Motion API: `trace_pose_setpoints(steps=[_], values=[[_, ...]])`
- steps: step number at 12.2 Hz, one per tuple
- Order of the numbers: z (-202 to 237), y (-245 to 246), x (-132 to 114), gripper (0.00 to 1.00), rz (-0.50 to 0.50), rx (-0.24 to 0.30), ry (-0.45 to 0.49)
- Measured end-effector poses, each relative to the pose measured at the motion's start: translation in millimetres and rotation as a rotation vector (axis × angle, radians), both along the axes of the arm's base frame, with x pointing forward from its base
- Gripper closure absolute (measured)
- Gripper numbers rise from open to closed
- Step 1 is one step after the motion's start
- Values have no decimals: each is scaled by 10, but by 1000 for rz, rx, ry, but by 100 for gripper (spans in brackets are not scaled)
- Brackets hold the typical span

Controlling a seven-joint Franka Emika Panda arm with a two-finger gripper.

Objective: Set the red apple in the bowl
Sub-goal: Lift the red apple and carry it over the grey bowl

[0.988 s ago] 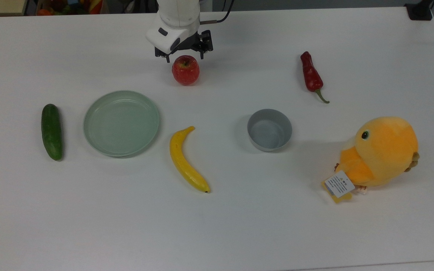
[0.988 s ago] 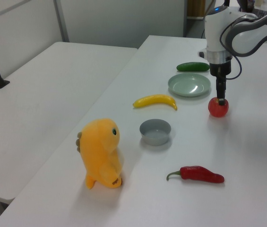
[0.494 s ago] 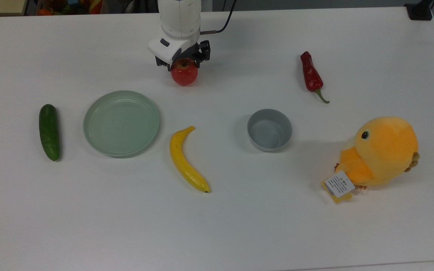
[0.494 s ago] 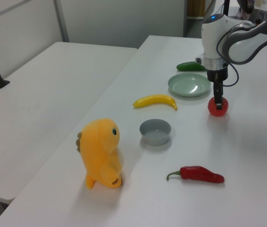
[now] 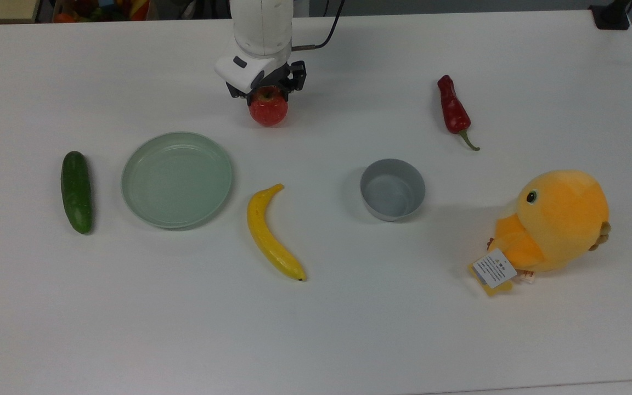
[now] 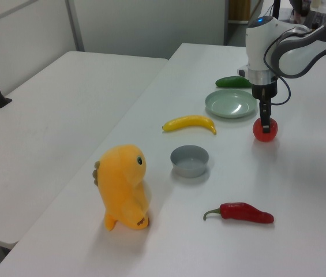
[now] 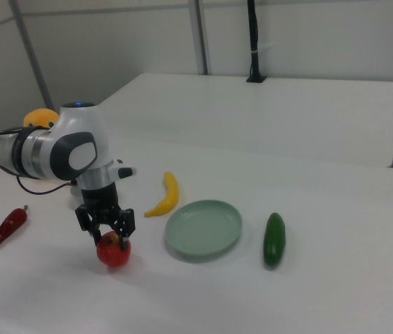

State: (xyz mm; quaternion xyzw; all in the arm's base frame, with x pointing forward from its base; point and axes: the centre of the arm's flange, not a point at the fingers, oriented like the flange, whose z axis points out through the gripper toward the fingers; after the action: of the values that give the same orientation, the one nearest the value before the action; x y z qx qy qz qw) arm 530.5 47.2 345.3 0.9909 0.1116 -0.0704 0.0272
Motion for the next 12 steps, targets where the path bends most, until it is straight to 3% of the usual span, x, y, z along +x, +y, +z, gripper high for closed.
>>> trace_pose_setpoints(steps=[4,6,8,12], values=[[483,35,292,29,-46,13,-125],[707,165,428,29,-123,64,-219],[785,451,479,29,-197,94,-290],[904,1266,660,29,-255,140,-337]])
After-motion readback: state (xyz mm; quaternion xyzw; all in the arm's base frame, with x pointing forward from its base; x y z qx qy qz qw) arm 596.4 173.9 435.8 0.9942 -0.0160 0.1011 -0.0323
